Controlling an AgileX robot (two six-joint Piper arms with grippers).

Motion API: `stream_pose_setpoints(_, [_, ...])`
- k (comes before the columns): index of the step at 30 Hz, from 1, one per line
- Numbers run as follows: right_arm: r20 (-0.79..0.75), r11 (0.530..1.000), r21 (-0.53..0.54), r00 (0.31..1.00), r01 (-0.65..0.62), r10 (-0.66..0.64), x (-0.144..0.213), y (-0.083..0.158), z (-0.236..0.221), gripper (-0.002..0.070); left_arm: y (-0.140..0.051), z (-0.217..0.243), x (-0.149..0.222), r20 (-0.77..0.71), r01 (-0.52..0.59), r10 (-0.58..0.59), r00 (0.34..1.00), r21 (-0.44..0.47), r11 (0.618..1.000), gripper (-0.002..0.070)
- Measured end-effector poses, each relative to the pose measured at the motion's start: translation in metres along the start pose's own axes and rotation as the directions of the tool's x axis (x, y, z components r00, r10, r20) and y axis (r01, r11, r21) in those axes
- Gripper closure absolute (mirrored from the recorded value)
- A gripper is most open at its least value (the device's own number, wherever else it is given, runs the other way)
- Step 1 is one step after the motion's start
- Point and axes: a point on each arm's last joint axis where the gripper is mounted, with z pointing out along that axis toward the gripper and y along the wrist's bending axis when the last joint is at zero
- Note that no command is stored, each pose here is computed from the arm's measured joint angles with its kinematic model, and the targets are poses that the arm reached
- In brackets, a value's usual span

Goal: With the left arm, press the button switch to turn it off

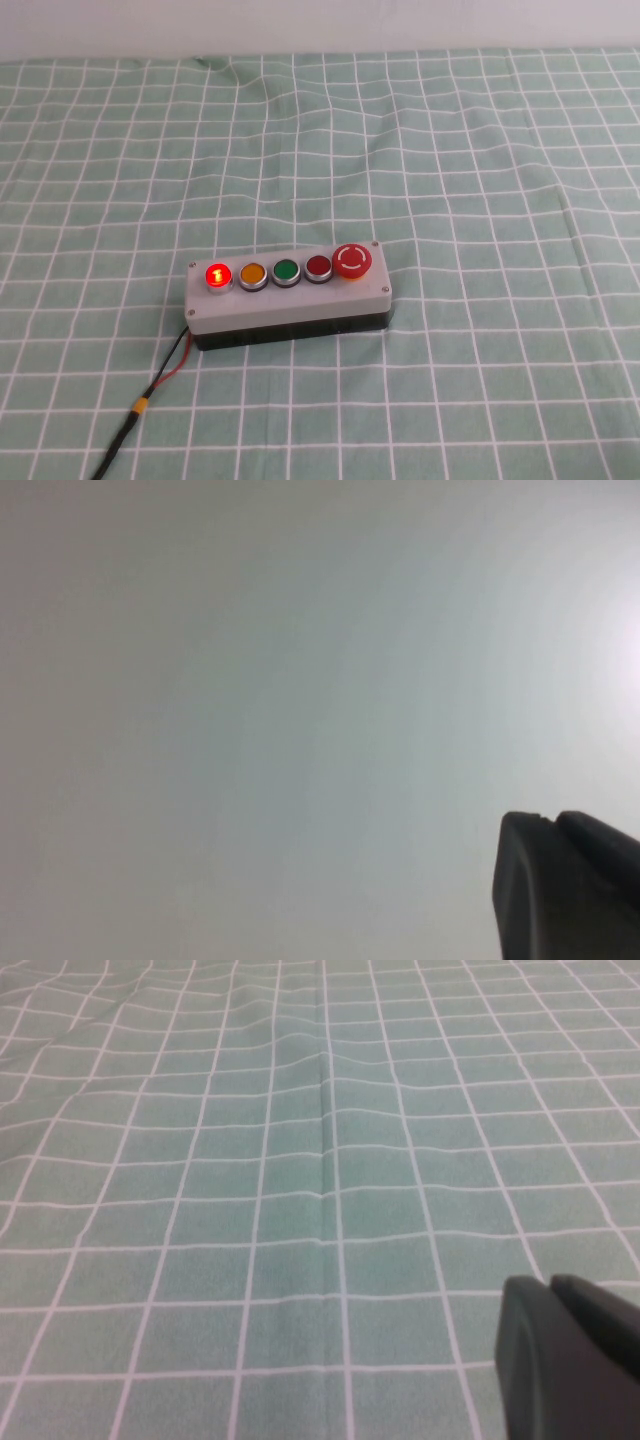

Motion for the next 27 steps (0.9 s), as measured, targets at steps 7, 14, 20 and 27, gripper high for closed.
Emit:
stream_pose_setpoints(7, [0.0, 1.0, 0.0, 1.0, 0.0, 0.0, 0.0, 0.0, 0.0, 0.0694, -0.001, 0.04, -0.004, -0.39, 0.0, 0.0, 0.921, 0.0, 1.0, 0.0677])
stream_pose_setpoints(14, [0.0, 1.0, 0.0, 1.0, 0.0, 0.0, 0.0, 0.0, 0.0, 0.0694, -0.001, 0.058, 0.016, -0.555, 0.02, -0.022, 0.831, -0.009, 1.0, 0.0677])
stream_pose_setpoints(20, [0.0, 1.0, 0.0, 1.0, 0.0, 0.0, 0.0, 0.0, 0.0, 0.0694, -0.002, 0.066, 0.03, -0.633, 0.039, -0.042, 0.773, -0.018, 0.999, 0.0677])
stream_pose_setpoints(27, [0.0, 1.0, 0.0, 1.0, 0.0, 0.0, 0.0, 0.0, 0.0, 0.0694, -0.002, 0.091, 0.056, -0.832, 0.033, -0.035, 0.553, -0.02, 0.999, 0.0677])
